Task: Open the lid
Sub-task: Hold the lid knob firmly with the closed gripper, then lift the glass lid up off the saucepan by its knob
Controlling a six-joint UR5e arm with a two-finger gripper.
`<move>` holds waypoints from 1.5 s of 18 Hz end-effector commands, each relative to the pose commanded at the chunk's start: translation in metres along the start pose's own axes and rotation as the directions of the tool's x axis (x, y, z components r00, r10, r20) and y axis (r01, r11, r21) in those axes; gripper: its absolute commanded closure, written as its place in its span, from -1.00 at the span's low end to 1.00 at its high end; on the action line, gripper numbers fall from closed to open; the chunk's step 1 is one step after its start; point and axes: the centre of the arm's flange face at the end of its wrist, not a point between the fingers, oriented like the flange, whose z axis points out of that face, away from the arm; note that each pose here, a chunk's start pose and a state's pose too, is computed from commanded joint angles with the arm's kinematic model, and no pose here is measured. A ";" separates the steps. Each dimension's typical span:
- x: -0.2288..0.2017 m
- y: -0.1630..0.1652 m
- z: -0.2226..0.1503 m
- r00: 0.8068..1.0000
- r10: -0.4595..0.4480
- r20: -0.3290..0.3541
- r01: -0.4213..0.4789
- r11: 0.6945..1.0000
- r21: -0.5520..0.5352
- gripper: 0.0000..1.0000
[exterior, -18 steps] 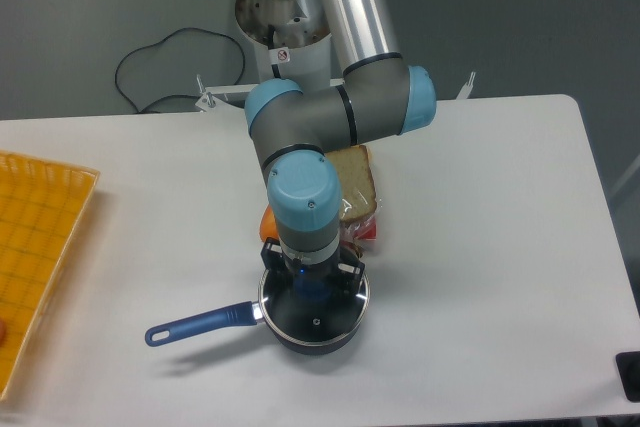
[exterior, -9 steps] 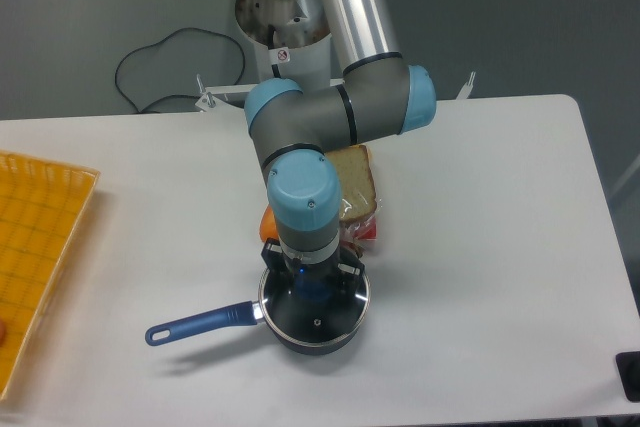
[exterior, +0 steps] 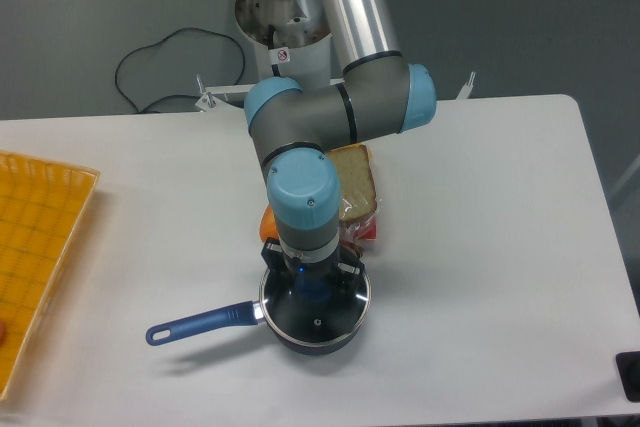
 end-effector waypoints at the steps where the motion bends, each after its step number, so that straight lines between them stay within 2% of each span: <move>1: 0.000 0.000 -0.003 1.000 0.000 0.001 0.000 1.000 0.005 -0.28; 15: -0.001 0.017 -0.047 1.000 -0.009 0.027 0.008 0.999 0.035 -0.28; 21: -0.014 0.032 -0.058 0.999 0.033 0.020 -0.034 0.999 0.023 -0.28; 27: -0.036 0.055 -0.064 0.993 0.119 -0.018 -0.120 0.993 -0.020 -0.28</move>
